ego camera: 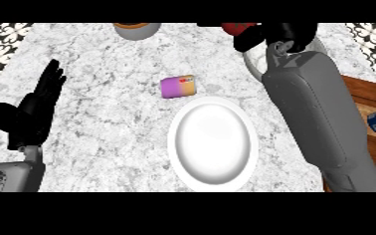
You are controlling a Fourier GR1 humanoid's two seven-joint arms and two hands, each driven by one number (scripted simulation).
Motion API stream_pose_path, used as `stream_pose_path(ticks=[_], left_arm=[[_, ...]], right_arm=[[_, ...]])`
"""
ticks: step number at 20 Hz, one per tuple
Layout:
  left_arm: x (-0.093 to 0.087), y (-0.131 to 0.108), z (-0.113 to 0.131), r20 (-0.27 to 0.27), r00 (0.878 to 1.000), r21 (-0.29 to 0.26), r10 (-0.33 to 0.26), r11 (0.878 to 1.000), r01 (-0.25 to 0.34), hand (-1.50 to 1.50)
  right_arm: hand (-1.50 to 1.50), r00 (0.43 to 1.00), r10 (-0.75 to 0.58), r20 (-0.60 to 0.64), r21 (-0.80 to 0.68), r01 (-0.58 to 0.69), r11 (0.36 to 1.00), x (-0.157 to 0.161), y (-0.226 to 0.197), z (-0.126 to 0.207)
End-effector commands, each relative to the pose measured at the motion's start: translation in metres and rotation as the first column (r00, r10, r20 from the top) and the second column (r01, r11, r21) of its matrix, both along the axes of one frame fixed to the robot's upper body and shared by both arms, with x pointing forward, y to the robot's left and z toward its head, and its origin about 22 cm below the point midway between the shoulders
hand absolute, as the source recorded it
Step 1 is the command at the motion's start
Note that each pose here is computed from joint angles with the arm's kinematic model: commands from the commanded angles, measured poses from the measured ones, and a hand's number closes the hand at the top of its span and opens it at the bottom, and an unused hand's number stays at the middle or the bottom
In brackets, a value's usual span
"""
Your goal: Pick the tomato from the plate and place it in the bowl
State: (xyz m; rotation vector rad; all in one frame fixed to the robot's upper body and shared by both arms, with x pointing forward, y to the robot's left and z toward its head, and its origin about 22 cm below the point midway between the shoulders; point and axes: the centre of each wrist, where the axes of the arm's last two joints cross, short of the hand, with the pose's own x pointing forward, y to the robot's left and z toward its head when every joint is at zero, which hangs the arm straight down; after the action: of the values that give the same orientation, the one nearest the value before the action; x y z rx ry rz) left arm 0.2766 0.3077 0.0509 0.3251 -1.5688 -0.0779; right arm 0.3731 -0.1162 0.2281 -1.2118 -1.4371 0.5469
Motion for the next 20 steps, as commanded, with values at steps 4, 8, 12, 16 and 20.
stream_pose_path(ticks=[4, 8, 12, 16, 20], left_arm=[[-0.005, -0.002, -0.002, 0.002, 1.0, -0.001, 0.0, 1.0, 0.0, 0.0], [-0.014, -0.003, 0.003, -0.008, 1.0, 0.002, -0.003, 1.0, 0.003, 0.0], [0.008, -0.023, 0.013, 0.015, 1.0, -0.001, -0.007, 1.0, 0.007, 0.0], [0.011, -0.013, 0.021, 0.02, 0.999, 0.002, -0.025, 1.0, 0.025, 0.0], [0.002, -0.011, 0.011, 0.021, 1.0, 0.003, -0.018, 1.0, 0.018, 0.0]], right_arm=[[1.5, 1.0, -0.014, 0.005, 0.073, 0.014, 0.997, 0.036, -0.067, -0.031], [1.5, 1.0, -0.026, 0.003, 0.08, 0.025, 0.997, 0.054, -0.094, -0.057], [1.5, 1.0, -0.009, 0.004, 0.097, 0.008, 0.995, 0.074, -0.109, -0.062], [1.5, 0.999, -0.03, 0.024, 0.095, 0.027, 0.995, 0.08, -0.144, -0.079], [1.5, 0.932, -0.152, -0.33, 0.089, 0.191, 0.978, 0.077, -0.171, -0.104]])
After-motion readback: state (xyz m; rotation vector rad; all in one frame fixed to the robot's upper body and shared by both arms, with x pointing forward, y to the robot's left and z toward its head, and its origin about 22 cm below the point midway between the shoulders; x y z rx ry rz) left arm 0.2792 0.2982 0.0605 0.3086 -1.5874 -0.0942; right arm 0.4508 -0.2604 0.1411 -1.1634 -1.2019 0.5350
